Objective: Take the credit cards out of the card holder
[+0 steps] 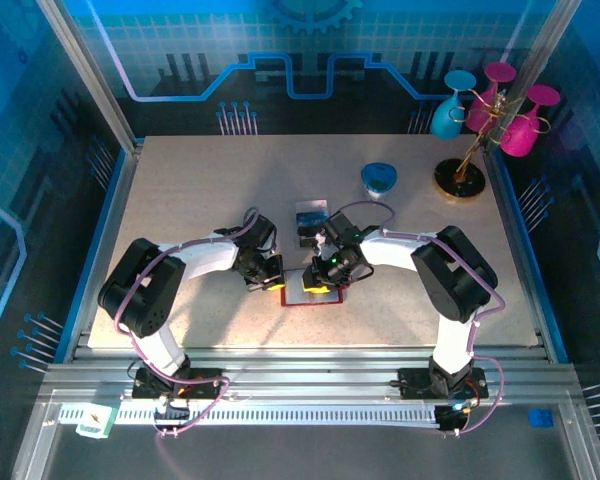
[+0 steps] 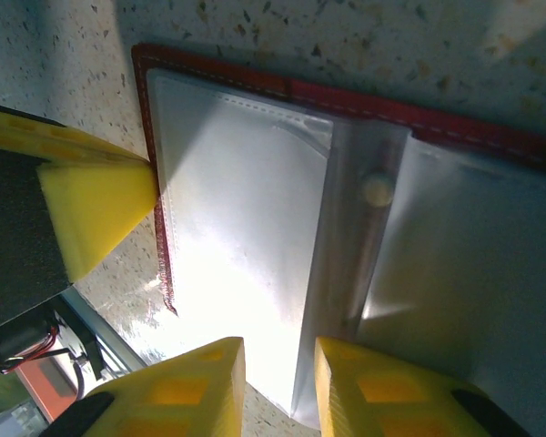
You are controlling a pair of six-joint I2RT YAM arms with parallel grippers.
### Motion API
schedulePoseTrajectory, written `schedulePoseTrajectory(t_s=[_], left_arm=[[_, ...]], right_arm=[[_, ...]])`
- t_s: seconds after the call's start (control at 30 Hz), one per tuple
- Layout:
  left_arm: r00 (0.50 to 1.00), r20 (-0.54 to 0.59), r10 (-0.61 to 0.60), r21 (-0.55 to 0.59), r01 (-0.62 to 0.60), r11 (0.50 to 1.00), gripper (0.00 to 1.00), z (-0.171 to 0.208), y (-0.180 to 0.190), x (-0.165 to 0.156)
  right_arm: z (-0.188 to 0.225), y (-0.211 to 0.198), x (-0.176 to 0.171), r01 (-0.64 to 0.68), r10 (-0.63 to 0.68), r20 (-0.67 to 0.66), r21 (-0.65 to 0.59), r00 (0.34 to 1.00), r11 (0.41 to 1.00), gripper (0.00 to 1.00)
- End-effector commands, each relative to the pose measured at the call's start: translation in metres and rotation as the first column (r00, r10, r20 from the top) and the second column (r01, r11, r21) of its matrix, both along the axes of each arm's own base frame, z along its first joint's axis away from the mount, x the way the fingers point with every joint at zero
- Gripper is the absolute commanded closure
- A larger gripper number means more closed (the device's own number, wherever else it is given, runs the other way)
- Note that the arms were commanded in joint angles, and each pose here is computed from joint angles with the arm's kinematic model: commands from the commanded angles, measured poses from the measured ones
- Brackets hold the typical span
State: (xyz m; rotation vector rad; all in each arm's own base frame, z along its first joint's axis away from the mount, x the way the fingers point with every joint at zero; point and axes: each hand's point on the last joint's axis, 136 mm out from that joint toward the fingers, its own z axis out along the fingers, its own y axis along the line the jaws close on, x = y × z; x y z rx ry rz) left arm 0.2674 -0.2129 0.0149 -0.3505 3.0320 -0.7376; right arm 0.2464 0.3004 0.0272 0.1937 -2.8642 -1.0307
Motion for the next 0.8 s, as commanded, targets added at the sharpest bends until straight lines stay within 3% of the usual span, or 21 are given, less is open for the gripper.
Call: schedulePoseTrajectory(t_s=[0.0, 0.63, 0.77], left_arm=[[0.998, -0.054, -0.016, 0.055, 0.019, 0.998, 0.98, -0.013, 0.009, -0.014], [0.998, -0.053, -0.017, 0.055, 0.020, 0.998, 0.98, -0.012, 0.010, -0.014], [0.998, -0.055, -0.017, 0.057, 0.021, 0.998, 0.98, -0.013, 0.010, -0.015]], right_arm=[[0.014, -0.002, 0.001, 0.003, -0.004, 0.022, 0.029, 1.000, 1.000, 0.73], [0.009, 0.034, -0.003, -0.063, 0.063, 0.009, 0.054, 0.998, 0.997, 0.74], [-0.004, 0.025, -0.006, -0.071, 0.071, -0.005, -0.002, 0.997, 0.997, 0.74]])
